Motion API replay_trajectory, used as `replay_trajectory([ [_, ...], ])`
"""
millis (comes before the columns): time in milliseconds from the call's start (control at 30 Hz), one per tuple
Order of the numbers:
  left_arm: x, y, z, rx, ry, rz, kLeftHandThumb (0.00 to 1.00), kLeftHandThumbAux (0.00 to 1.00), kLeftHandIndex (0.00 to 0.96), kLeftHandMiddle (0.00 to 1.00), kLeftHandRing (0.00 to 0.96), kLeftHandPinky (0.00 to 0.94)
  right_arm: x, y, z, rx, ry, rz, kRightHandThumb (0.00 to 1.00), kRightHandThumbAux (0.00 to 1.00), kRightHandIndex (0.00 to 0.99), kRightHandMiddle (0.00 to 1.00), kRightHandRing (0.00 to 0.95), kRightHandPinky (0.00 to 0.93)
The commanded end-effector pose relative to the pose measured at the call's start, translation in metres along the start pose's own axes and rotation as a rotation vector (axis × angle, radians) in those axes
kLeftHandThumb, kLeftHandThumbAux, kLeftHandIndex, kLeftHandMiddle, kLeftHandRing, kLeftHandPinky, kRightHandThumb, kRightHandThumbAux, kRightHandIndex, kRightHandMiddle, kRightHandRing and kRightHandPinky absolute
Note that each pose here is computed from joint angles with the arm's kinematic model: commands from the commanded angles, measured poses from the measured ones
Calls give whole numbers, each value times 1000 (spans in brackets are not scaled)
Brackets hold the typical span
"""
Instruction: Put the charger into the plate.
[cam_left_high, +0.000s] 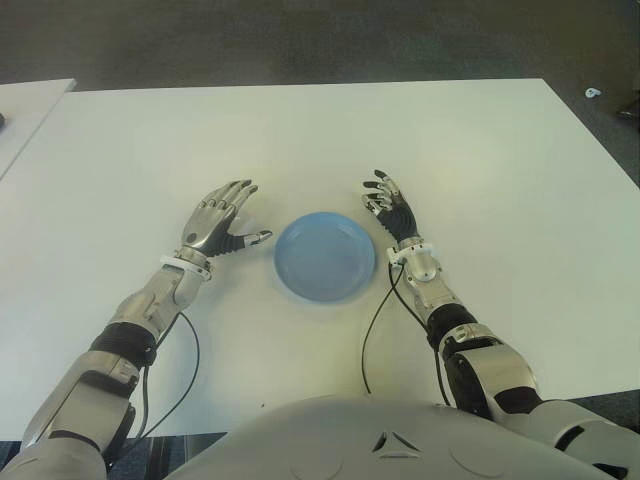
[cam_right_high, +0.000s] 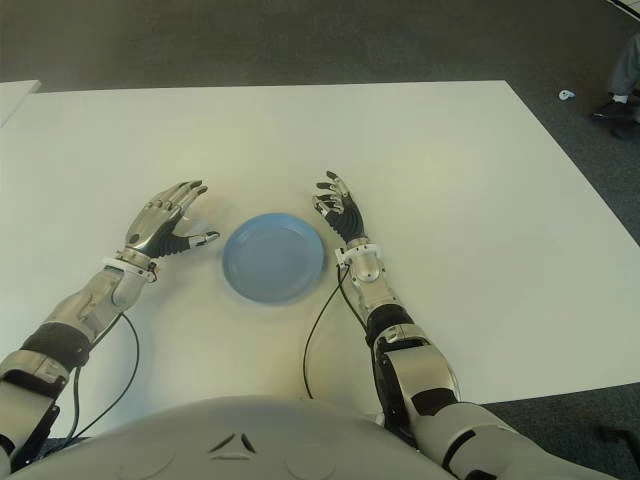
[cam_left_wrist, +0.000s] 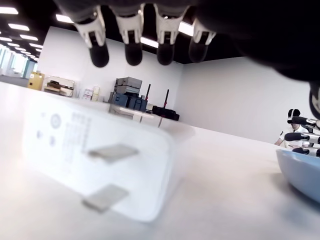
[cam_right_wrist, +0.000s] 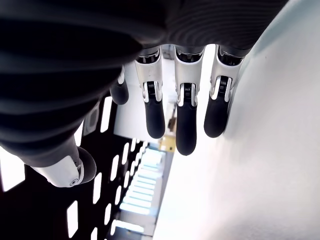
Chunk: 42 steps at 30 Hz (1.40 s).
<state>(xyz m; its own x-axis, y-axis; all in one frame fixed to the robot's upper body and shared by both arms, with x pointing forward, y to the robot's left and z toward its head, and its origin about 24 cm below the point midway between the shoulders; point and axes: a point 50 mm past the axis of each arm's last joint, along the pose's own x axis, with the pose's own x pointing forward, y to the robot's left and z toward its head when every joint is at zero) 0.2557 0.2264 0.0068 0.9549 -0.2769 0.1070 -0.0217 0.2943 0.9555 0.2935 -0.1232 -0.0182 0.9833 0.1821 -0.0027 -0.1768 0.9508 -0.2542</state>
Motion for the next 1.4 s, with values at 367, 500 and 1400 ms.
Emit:
replay_trajectory([
  [367,-3,-7,7,29,173,8,216,244,0,0,0,27,-38,9,-46,-9,220,40,82,573,0,226,313,299],
  [500,-4,-7,7,47,220,-10,226,243,0,0,0,7,-38,9,-46,-6,221,41,86,573,0,224,312,302],
  [1400,-16,-4,20,145,349,-9,176,221,0,0,0,0,-39,8,-46,4,226,49,80,557,0,219,286,266],
])
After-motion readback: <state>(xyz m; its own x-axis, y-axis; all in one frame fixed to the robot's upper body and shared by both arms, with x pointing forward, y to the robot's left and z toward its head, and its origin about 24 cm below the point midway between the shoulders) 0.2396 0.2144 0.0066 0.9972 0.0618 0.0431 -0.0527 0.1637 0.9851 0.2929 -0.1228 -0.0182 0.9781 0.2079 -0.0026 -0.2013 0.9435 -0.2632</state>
